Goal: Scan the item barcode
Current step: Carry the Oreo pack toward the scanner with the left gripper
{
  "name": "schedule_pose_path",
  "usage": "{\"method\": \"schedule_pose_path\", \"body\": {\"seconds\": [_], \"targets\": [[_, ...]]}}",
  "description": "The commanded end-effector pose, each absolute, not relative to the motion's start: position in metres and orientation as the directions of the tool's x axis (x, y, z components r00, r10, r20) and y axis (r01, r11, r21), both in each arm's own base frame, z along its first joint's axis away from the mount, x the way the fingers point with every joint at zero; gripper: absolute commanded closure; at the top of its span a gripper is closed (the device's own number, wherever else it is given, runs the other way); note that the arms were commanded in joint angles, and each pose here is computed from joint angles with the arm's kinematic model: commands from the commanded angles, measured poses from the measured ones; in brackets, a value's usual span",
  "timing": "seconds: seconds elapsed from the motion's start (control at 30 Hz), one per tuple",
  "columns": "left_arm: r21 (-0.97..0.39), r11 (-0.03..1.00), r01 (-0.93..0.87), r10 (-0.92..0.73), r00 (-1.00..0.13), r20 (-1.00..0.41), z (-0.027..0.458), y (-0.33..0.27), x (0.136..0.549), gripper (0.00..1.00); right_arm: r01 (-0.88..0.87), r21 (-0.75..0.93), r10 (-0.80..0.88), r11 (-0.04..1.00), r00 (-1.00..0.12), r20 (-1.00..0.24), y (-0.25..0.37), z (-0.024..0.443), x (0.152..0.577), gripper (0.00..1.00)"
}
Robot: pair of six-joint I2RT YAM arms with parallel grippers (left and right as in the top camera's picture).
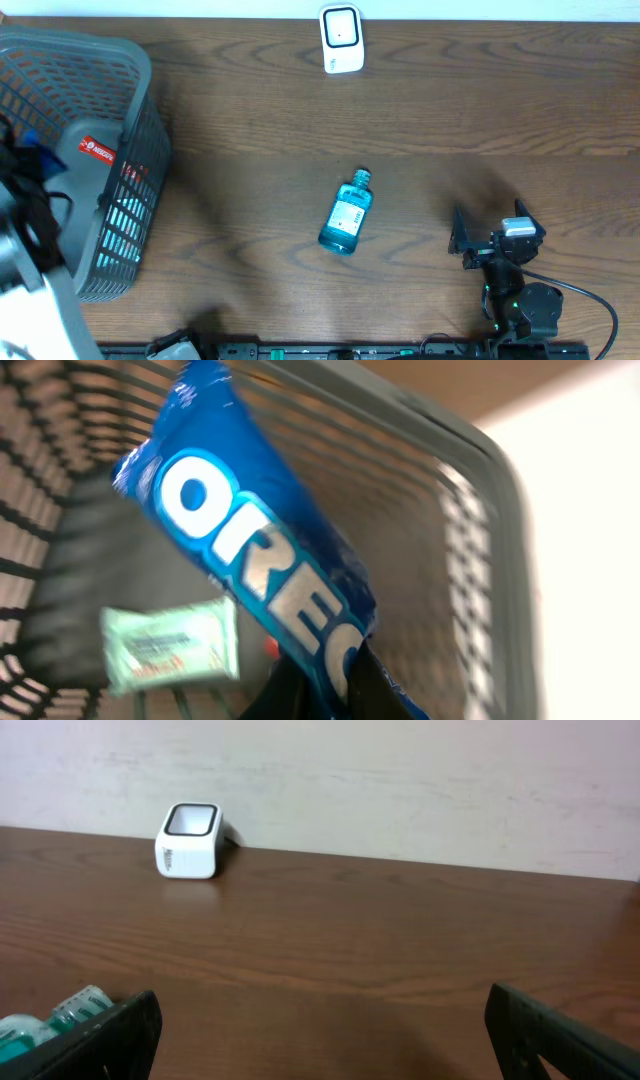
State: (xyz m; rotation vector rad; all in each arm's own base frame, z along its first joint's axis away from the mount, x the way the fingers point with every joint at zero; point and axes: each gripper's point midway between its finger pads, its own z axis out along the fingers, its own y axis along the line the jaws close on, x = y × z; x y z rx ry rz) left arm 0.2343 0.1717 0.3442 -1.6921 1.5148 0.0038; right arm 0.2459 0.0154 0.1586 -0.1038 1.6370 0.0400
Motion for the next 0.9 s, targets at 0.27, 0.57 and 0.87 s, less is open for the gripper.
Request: {"method": "schedule_pose_path", "body": {"seconds": [0.27,0.57,0.87], "targets": [[-0.462,0.772,-0.436,-0.634,-0.500,-0.590,0.342,-0.023,0.294,0.93,-0.089,-0.025,-0.031,0.996,-0.066,-0.997,0.016,0.158,0.246,0.01],[0.021,0.997,-0.072,-0.050,-0.843,-0.535,0.238,-0.125,0.335,0.93,-0.089,-0.025,-0.031,0.996,-0.066,-0.997,0.016,0.158,0.246,0.01],[0.214,0.975,0.065,0.133,-0.938,-0.320,0.131,-0.155,0.359,0.93,-0.089,-0.025,-0.031,0.996,-0.066,-0.997,0.016,0.158,0.246,0.01]]}}
